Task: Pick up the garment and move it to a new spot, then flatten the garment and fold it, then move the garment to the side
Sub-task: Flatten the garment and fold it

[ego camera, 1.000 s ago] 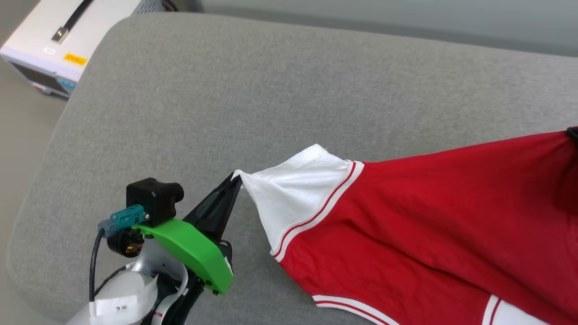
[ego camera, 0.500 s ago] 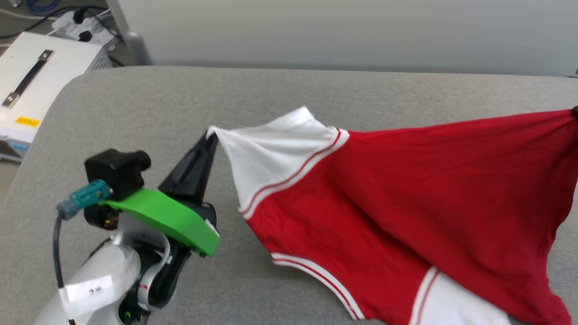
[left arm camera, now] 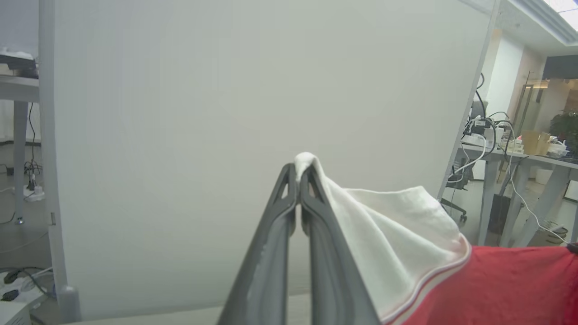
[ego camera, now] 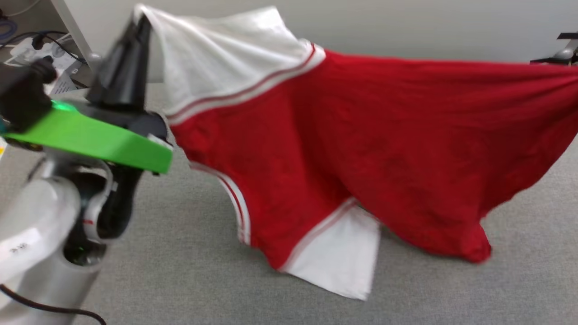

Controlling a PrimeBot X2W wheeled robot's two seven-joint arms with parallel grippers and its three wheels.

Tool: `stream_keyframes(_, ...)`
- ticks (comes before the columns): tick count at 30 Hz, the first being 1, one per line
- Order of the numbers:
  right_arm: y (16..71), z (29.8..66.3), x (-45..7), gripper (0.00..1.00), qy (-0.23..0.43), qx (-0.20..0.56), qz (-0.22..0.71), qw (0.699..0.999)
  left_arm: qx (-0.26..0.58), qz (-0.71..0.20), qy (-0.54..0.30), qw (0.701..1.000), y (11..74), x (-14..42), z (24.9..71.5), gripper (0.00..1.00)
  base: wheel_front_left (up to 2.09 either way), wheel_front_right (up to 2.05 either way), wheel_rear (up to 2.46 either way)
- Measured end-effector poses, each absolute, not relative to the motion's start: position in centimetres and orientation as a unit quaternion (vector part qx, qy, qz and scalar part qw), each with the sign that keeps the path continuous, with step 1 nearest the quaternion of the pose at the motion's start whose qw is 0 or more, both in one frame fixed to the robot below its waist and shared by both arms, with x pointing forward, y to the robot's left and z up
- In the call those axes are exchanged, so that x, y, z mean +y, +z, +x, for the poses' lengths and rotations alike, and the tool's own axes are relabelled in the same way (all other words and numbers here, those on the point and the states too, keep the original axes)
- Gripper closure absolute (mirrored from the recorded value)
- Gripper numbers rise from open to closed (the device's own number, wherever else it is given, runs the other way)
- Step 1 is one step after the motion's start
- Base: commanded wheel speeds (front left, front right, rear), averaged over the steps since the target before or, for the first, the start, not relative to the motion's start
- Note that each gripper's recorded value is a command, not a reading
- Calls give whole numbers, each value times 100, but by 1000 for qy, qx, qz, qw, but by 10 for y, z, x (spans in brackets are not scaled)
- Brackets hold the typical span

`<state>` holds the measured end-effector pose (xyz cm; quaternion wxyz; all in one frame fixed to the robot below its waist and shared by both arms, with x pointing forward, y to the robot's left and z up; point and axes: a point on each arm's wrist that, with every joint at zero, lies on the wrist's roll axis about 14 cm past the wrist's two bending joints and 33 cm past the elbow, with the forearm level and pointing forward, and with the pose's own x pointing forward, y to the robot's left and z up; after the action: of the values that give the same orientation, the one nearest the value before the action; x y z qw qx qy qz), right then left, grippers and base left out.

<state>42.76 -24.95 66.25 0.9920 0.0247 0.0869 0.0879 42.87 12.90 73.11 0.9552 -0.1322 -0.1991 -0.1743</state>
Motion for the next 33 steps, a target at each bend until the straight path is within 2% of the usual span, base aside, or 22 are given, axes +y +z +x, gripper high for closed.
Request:
stream_keyframes(8,697,450,-245,100,94,29,15,995,-274,-90,-161,944,784,147,449,100,0,0,0)
stream_keyframes(12,714,472,-248,100,89,-4,4,996,-296,-60,-161,940,805,153,469,100,0,0,0)
stream_keyframes(22,719,555,-263,100,63,-29,-7,998,-275,22,-159,948,811,163,560,100,0,0,0)
stream_keyframes(33,690,661,-254,100,52,-37,16,998,-271,93,-124,950,812,173,668,100,0,0,0)
